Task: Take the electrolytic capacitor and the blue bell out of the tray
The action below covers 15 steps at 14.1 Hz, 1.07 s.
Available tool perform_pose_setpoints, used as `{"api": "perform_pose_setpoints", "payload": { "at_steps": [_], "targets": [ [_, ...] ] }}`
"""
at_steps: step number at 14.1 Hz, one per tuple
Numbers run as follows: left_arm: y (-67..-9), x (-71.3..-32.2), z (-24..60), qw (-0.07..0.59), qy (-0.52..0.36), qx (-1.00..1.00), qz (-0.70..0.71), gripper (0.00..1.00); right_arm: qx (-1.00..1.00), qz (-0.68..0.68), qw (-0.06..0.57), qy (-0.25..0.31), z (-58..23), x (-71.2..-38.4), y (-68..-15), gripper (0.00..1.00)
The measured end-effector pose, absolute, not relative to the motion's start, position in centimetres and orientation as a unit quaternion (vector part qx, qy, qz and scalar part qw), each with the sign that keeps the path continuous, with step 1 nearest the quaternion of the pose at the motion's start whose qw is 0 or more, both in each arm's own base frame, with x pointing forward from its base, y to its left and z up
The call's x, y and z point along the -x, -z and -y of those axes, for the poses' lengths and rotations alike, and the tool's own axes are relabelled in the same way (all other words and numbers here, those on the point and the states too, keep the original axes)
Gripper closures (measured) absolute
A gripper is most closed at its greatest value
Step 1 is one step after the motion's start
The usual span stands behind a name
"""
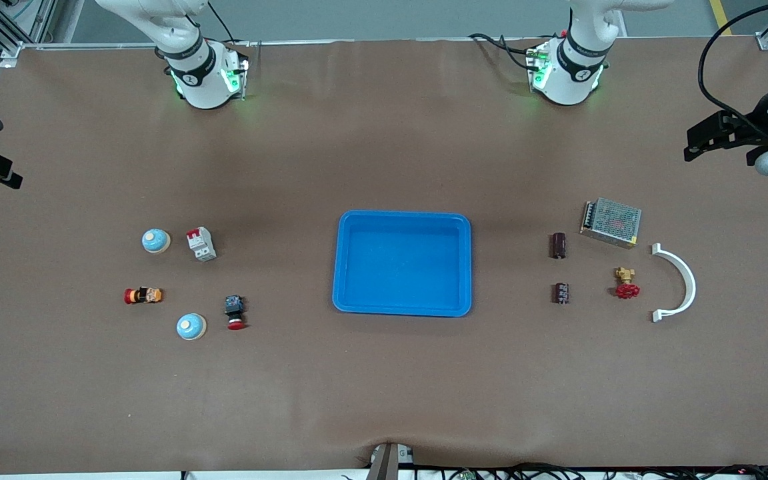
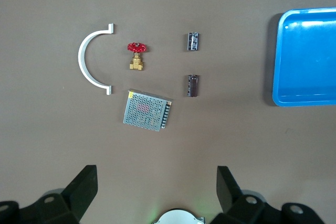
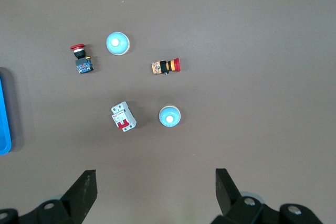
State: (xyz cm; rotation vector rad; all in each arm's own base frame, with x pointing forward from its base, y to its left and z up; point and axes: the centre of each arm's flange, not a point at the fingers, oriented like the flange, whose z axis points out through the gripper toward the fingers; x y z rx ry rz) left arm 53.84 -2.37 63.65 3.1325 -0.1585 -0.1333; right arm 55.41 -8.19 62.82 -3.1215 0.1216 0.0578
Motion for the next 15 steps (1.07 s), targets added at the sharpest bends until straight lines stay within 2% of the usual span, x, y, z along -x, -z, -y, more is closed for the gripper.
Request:
{"api": "perform_pose_setpoints", "payload": {
  "at_steps": [15],
  "targets": [
    [-63.6, -55.9, 2.8, 0.000, 0.013, -0.998, 0.054, 0.00, 0.999, -0.039, 0.009, -0.018, 8.2, -55.4, -62.8, 0.00]
  ]
}}
